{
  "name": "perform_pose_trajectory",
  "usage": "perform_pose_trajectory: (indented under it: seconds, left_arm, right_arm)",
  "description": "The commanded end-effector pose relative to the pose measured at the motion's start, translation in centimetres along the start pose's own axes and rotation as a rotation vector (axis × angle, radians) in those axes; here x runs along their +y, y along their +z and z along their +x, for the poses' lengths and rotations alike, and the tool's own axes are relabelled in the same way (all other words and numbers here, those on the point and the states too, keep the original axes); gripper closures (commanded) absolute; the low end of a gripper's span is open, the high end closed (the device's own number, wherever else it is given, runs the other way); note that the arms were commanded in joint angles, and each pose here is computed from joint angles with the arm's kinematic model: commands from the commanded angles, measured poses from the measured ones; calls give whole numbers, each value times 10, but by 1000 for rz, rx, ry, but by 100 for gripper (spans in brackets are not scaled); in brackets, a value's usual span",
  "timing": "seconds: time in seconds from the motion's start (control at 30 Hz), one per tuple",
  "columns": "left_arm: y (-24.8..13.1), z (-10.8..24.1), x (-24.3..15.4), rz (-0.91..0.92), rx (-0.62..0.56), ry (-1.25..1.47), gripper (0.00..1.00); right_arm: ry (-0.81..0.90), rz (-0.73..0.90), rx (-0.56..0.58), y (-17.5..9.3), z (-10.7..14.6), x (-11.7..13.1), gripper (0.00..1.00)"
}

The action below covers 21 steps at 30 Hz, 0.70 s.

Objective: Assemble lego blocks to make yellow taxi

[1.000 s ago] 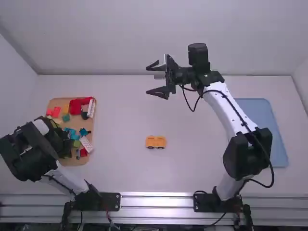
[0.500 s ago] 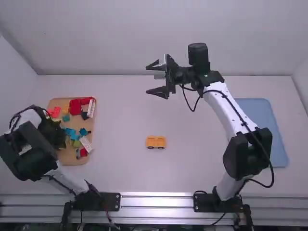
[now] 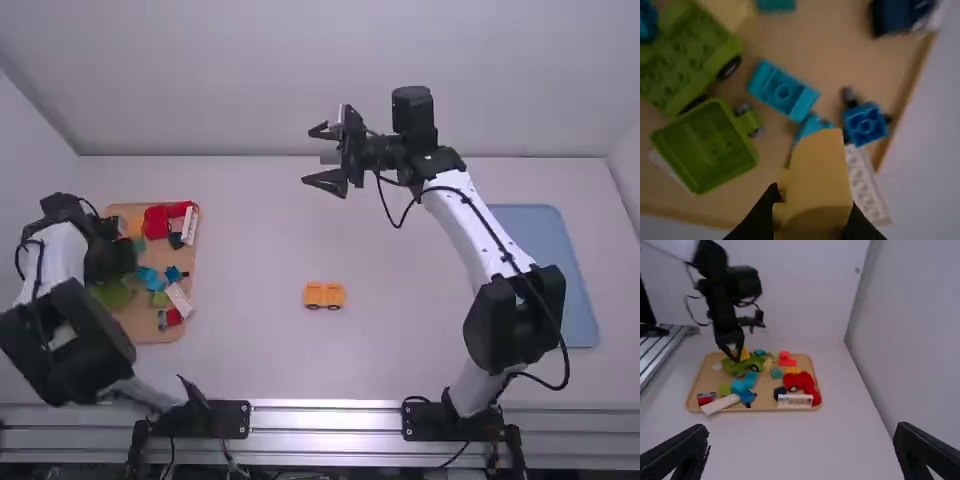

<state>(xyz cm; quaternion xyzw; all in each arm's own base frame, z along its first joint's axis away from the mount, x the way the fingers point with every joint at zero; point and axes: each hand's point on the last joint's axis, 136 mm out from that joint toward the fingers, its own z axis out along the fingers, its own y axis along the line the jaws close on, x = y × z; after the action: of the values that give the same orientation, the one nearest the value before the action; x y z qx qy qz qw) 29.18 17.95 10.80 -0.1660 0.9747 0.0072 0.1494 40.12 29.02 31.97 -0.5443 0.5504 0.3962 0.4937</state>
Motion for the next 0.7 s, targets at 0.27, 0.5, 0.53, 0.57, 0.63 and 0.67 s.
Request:
perform_pose_trajectory:
  seconds: [0.27,0.5,0.53,0.57,0.63,0.67]
  left_arm:
    - [-65,-23,-163,217,-458,517,84]
    - [-79,-20,-227,316,-584,719,98]
    - [-81,-19,-236,326,-599,752,98]
    - [-84,-18,-244,334,-616,786,98]
    - [-87,-17,-256,343,-641,840,98]
    - [-91,-15,-266,351,-664,883,98]
  right_arm:
    - [349,116,30,8,24,-36,1]
    - [456,90,101,9,45,-23,1]
    - [479,86,117,7,51,-20,1]
    - [509,82,131,7,54,-17,1]
    - [562,87,152,5,61,-15,1]
    - [603,89,170,0,67,-13,1]
